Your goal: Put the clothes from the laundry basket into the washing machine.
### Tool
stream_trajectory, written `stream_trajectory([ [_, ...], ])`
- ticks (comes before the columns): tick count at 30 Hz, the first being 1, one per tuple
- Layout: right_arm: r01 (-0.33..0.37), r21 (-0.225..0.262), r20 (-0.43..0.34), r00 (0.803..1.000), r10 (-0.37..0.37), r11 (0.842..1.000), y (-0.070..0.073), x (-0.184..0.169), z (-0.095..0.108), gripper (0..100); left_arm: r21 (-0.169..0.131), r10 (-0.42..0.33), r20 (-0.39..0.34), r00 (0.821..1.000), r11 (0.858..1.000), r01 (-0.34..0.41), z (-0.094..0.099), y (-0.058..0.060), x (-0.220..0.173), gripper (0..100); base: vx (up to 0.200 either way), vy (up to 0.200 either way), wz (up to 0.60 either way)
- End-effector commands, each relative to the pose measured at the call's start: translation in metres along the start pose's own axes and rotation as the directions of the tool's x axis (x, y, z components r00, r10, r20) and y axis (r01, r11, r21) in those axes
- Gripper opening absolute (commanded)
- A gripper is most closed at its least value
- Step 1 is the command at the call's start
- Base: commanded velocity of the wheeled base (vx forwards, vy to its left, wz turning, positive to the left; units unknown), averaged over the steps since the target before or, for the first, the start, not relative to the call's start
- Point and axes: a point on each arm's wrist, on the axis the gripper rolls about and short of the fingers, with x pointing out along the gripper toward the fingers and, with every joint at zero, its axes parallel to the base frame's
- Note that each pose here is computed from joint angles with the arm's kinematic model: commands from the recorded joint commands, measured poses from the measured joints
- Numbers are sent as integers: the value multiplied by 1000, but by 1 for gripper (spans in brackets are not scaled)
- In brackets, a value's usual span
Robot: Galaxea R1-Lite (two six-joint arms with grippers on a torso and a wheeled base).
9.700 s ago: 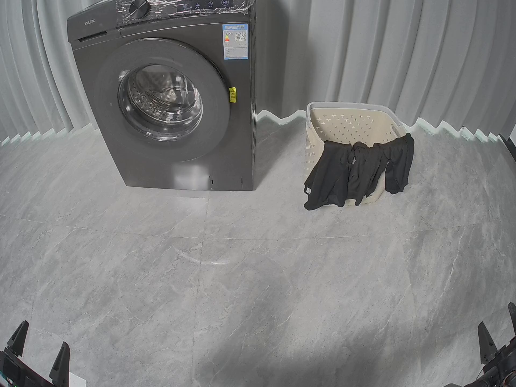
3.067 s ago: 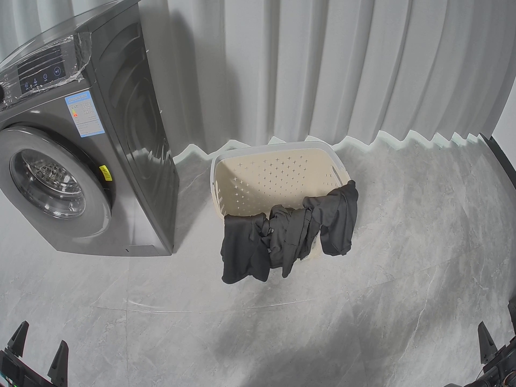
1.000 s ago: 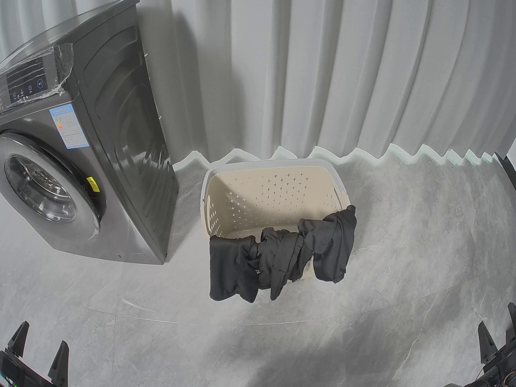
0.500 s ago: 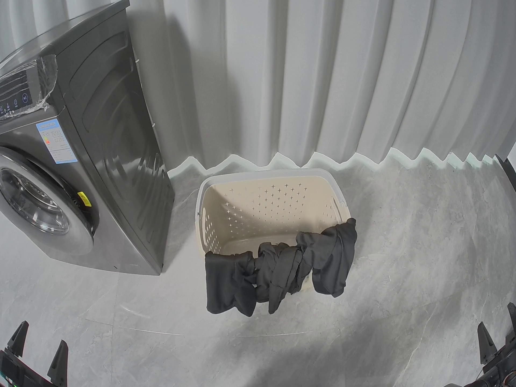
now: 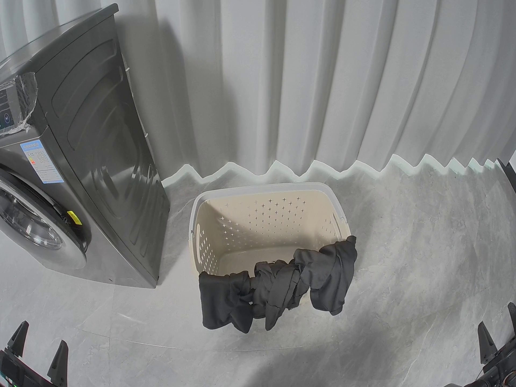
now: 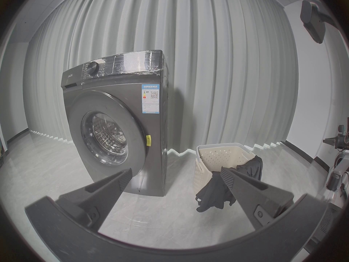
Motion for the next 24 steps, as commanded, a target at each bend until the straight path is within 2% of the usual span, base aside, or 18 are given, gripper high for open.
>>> stream_trajectory([
  [1,0,0,-1,1000,0,1000,0,0,-5,100,0,0,1,1000,1000,0,-5,0,0,100,0,-200,0],
  [10,0,0,-1,1000,0,1000,0,0,-5,100,0,0,1,1000,1000,0,-5,0,0,100,0,0,0],
  [24,-2,0,-1,1000,2,1000,0,0,-5,100,0,0,1,1000,1000,0,-5,0,0,100,200,0,0],
])
